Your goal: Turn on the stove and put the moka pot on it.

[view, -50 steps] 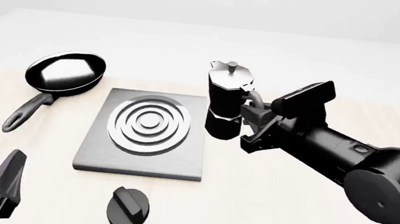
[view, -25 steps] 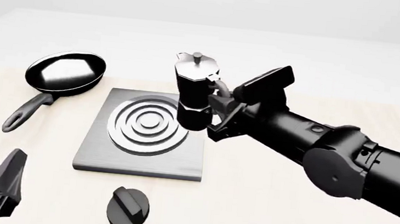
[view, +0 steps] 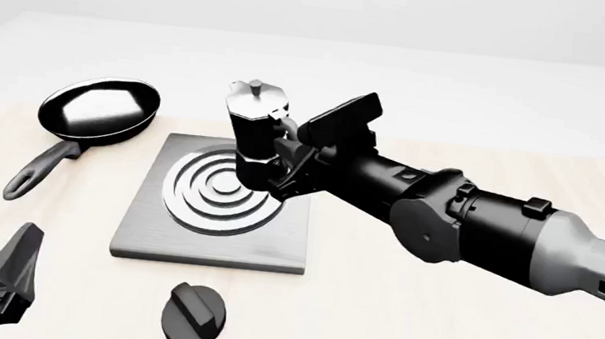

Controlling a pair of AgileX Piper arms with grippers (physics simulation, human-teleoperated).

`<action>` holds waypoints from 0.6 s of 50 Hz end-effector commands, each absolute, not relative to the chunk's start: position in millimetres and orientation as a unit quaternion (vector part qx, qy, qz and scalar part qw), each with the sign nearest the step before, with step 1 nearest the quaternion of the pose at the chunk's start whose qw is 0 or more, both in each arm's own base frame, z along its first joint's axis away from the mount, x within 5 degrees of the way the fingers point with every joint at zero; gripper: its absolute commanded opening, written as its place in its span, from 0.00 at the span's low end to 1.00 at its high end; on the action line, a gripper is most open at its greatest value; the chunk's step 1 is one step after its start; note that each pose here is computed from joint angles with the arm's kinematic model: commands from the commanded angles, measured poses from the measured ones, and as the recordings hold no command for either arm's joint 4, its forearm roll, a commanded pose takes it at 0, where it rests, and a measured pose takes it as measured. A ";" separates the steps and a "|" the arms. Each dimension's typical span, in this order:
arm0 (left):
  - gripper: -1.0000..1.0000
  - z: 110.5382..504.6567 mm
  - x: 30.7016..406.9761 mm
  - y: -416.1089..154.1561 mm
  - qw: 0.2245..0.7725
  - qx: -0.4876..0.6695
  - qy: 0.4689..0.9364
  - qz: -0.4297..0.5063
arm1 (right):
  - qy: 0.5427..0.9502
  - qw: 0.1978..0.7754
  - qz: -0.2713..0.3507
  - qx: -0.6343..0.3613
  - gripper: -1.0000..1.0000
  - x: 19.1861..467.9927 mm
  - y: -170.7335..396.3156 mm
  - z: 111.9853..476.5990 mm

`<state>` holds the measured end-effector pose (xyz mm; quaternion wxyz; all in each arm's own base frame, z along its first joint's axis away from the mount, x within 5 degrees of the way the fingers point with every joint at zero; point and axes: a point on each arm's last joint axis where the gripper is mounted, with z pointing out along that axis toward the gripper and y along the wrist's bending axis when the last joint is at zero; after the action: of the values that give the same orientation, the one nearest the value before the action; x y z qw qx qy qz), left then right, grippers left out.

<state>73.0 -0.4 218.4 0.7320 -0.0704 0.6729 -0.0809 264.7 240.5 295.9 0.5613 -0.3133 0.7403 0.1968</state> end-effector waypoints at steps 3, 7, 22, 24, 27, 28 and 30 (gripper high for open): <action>1.00 218.2 75.1 -0.4 0.730 -0.071 0.675 -0.081 | 0.736 0.566 0.199 -0.314 0.00 287.0 262.3 288.6; 1.00 218.3 76.4 -0.5 0.729 -0.070 0.676 -0.080 | 0.736 0.568 0.197 -0.311 0.00 295.3 266.5 288.0; 1.00 217.9 81.3 -0.8 0.726 -0.067 0.680 -0.079 | 0.737 0.570 0.194 -0.307 0.00 318.6 281.2 280.2; 1.00 217.8 82.1 -0.9 0.725 -0.067 0.680 -0.080 | 0.737 0.570 0.194 -0.308 0.00 320.4 283.7 278.5; 1.00 217.7 82.7 -1.0 0.725 -0.066 0.681 -0.079 | 0.737 0.569 0.194 -0.308 0.00 324.8 287.5 275.4; 1.00 217.7 83.2 -1.0 0.725 -0.066 0.681 -0.079 | 0.738 0.569 0.194 -0.308 0.00 326.8 288.8 274.1; 1.00 217.7 83.7 -1.0 0.724 -0.066 0.682 -0.079 | 0.738 0.569 0.193 -0.307 0.00 329.6 290.2 272.8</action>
<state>80.9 -0.8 217.9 0.7263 -0.0675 0.6794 -0.0795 315.5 280.2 272.7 0.5604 -0.3134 0.7427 0.1901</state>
